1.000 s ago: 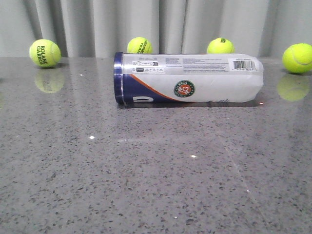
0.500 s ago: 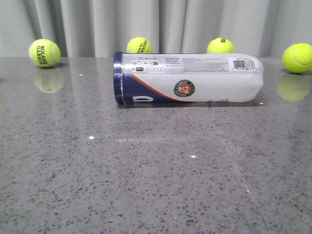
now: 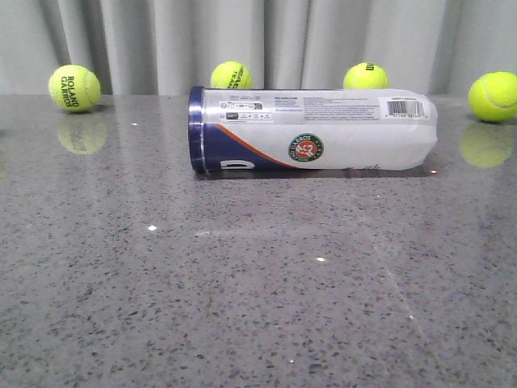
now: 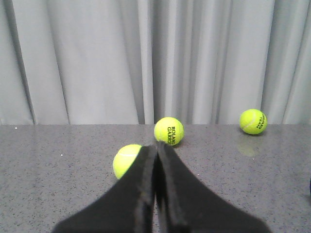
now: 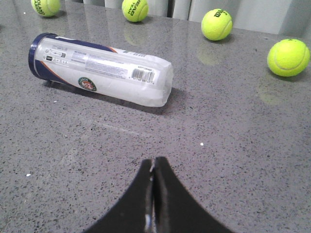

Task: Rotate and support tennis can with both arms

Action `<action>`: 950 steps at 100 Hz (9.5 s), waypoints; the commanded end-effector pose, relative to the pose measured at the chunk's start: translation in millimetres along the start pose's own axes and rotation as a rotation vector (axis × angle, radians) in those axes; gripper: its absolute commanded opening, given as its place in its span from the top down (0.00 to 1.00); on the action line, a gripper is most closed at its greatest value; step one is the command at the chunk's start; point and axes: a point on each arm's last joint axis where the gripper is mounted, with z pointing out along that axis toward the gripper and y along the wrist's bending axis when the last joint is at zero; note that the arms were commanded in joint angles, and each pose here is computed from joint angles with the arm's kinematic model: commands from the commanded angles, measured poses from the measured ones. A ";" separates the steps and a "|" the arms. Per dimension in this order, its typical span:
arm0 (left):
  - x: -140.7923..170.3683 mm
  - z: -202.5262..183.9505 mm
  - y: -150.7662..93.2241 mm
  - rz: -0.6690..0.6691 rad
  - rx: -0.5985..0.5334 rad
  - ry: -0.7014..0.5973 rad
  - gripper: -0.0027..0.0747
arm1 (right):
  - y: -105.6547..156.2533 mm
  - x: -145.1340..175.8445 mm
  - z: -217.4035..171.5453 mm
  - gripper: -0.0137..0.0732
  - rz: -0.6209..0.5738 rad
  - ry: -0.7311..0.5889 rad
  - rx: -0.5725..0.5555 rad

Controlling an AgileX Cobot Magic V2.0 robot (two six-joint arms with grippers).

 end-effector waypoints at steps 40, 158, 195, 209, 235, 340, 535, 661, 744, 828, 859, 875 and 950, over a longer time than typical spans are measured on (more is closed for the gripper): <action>-52.1 78.1 -2.0 0.049 0.035 0.302 0.53 | 1.0 -14.6 -2.4 0.92 -0.004 -0.098 -0.003; -0.3 255.6 -74.9 -0.656 0.883 0.870 0.29 | 1.0 -14.6 -2.4 0.92 -0.004 -0.098 -0.003; 38.5 273.1 -111.6 -0.713 1.044 0.982 0.29 | 1.0 -14.6 -2.4 0.92 -0.004 -0.098 -0.003; 43.5 274.8 -130.8 -0.699 1.083 0.999 0.29 | 1.0 -14.6 -2.4 0.92 -0.004 -0.098 -0.003; 50.1 283.2 -163.5 -0.742 1.156 1.012 0.29 | 1.0 -14.6 -2.4 0.92 -0.004 -0.098 -0.003; 53.4 281.8 -177.3 -0.811 1.243 1.037 0.99 | 1.0 -14.6 -2.4 0.92 -0.004 -0.098 -0.003; -110.2 216.9 -161.4 0.274 0.837 0.969 0.66 | 1.0 -14.6 -2.4 0.92 -0.004 -0.098 -0.003; -150.3 208.4 -181.9 0.065 1.062 0.738 0.58 | 1.0 -14.6 -2.4 0.92 -0.004 -0.098 -0.003; -179.2 150.4 -142.0 -0.078 0.902 0.369 0.99 | 1.0 -14.6 -2.4 0.92 -0.004 -0.098 -0.003; -62.1 55.9 -76.8 -0.068 0.671 0.298 0.99 | 1.0 -14.6 -2.4 0.92 -0.004 -0.098 -0.003; -28.9 44.2 -65.0 -0.032 0.607 0.267 0.99 | 1.0 -14.6 -2.4 0.92 -0.004 -0.098 -0.003; -11.7 43.8 -59.2 -0.020 0.550 0.226 0.99 | 1.0 -14.6 -2.4 0.92 -0.004 -0.098 -0.003; 68.1 -0.9 -3.3 -0.041 0.071 -0.029 0.99 | 1.0 -14.6 -2.4 0.92 -0.004 -0.098 -0.003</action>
